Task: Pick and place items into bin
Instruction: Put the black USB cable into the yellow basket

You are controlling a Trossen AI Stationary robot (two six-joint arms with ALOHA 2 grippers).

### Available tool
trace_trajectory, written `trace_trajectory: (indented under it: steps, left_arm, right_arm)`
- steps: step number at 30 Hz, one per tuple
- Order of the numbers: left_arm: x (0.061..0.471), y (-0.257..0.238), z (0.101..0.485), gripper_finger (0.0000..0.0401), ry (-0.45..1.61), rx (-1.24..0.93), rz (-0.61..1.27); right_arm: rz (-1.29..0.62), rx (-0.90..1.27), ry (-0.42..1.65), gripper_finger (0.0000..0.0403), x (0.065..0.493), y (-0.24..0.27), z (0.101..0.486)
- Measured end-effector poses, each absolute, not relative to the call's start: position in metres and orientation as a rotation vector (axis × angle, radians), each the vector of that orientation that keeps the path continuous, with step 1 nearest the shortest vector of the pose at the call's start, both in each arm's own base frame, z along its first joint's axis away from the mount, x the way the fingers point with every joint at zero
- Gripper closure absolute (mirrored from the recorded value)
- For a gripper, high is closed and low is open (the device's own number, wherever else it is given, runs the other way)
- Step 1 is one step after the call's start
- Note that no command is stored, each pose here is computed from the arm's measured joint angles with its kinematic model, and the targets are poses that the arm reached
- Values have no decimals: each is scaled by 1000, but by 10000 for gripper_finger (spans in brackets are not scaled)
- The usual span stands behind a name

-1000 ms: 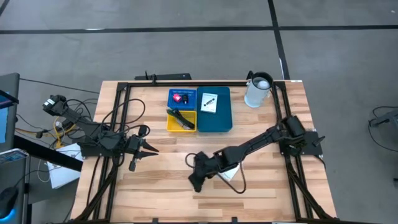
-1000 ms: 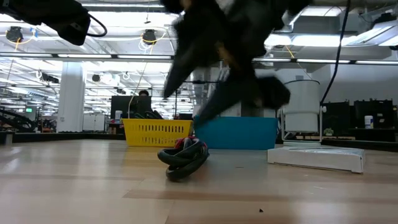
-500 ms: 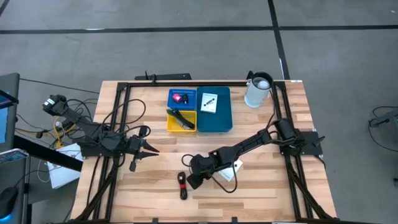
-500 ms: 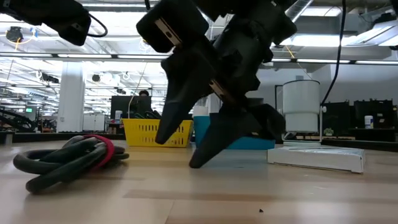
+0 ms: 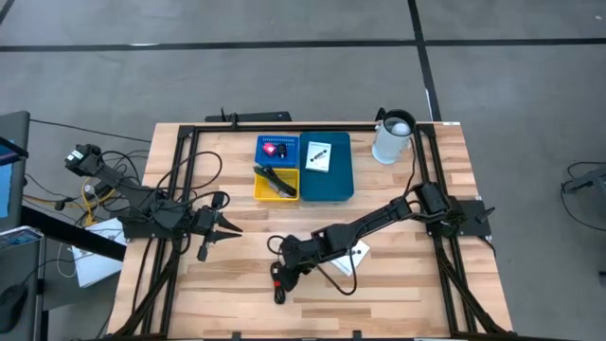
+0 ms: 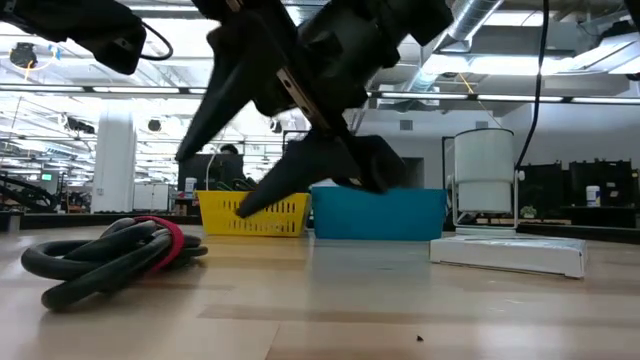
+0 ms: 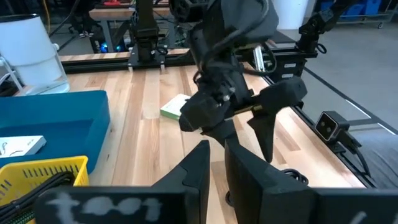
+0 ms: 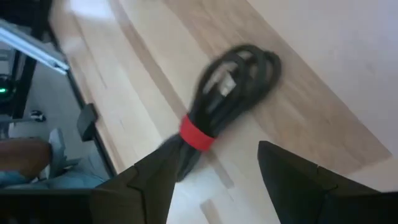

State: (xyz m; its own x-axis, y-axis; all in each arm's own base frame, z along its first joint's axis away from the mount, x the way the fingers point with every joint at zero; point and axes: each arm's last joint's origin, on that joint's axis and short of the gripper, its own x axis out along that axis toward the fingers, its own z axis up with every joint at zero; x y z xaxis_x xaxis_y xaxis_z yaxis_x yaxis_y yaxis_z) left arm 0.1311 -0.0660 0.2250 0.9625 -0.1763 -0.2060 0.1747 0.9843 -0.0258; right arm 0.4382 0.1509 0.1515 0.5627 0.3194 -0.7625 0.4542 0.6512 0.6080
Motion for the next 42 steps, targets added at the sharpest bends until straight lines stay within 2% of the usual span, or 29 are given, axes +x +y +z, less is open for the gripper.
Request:
trace_trajectory:
  steps: [8, 13, 17, 28, 34, 42]
  left_arm:
    - [131, -67, 224, 363, 210, 68, -236]
    - [131, -68, 228, 363, 172, 30, -236]
    - [132, -68, 234, 363, 108, 87, -229]
    - [138, -70, 231, 360, 126, 49, -196]
    - [155, -71, 214, 315, 239, 121, -145]
    - [196, -87, 210, 240, 424, 337, -144]
  right_arm:
    - [15, 737, 935, 195, 448, 154, 170]
    - [54, 531, 786, 215, 458, 157, 202]
    - [78, 364, 669, 235, 457, 159, 236]
    - [-161, 26, 672, 282, 377, 164, 321]
    - [-233, -77, 706, 284, 342, 165, 341]
    - [-279, -117, 799, 285, 330, 157, 340]
